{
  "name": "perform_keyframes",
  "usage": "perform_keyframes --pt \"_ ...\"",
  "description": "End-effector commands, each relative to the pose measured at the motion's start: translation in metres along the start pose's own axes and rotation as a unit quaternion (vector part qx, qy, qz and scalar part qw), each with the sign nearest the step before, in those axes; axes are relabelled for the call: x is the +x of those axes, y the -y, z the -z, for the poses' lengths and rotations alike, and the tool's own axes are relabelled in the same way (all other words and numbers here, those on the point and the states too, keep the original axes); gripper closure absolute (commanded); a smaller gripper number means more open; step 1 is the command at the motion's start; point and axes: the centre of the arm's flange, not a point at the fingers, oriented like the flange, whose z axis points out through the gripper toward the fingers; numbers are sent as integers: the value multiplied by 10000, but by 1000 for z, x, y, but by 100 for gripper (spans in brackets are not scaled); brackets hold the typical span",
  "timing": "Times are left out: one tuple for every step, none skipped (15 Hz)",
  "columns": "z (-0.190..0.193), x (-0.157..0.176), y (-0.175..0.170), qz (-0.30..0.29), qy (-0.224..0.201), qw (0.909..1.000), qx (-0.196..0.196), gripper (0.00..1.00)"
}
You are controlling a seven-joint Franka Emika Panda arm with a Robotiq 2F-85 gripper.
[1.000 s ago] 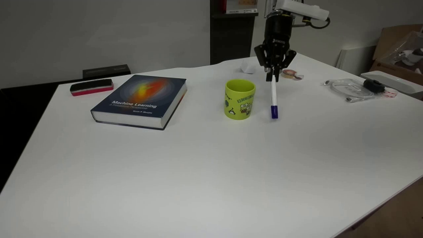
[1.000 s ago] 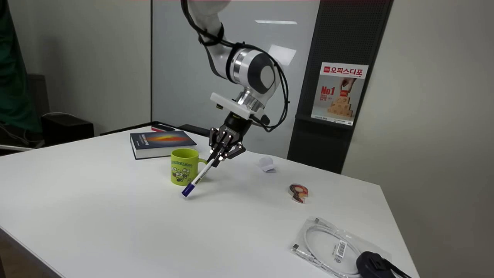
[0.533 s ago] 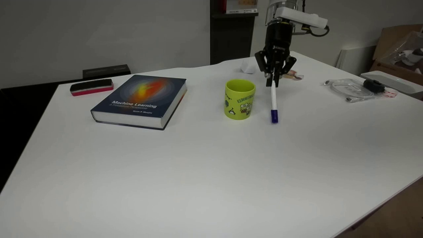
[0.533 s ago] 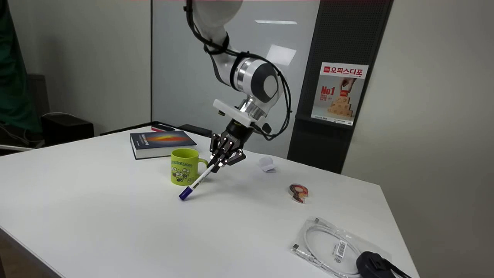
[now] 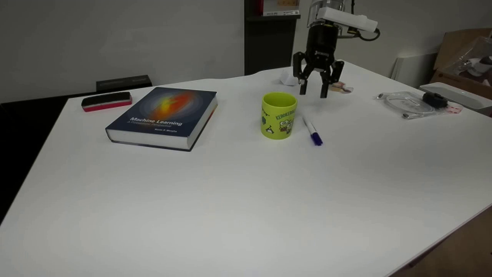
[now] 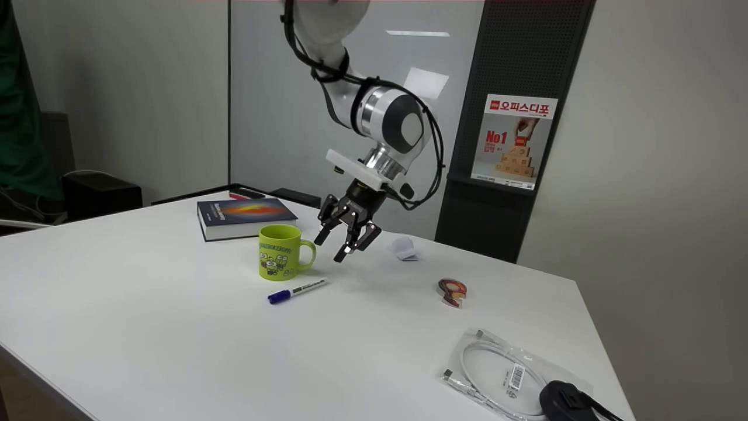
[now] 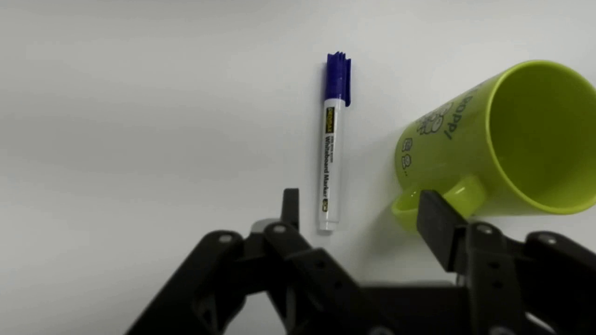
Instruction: Take the blue marker out of the yellow mug
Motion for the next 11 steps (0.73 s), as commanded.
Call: perform_keyframes --pt "30 -12 20 -109 -417 9986 -297 3" --pt "38 -17 26 -84 -560 9975 -424 1" --pt "46 -24 35 -45 -743 9953 -626 0" --pt "55 -29 43 12 -924 9925 -804 0" --pt "63 -36 54 64 -1140 9879 -1050 0" --pt "71 -42 63 87 -1343 9831 -1240 0" --pt "78 -48 73 113 -1558 9773 -1429 0" --pt "85 -54 83 106 -1780 9708 -1604 0" --pt "90 -62 93 138 -2026 9641 -1713 0" --pt "95 -70 102 186 -2234 9581 -1784 0" --pt "100 -78 111 202 -2364 9555 -1752 0"
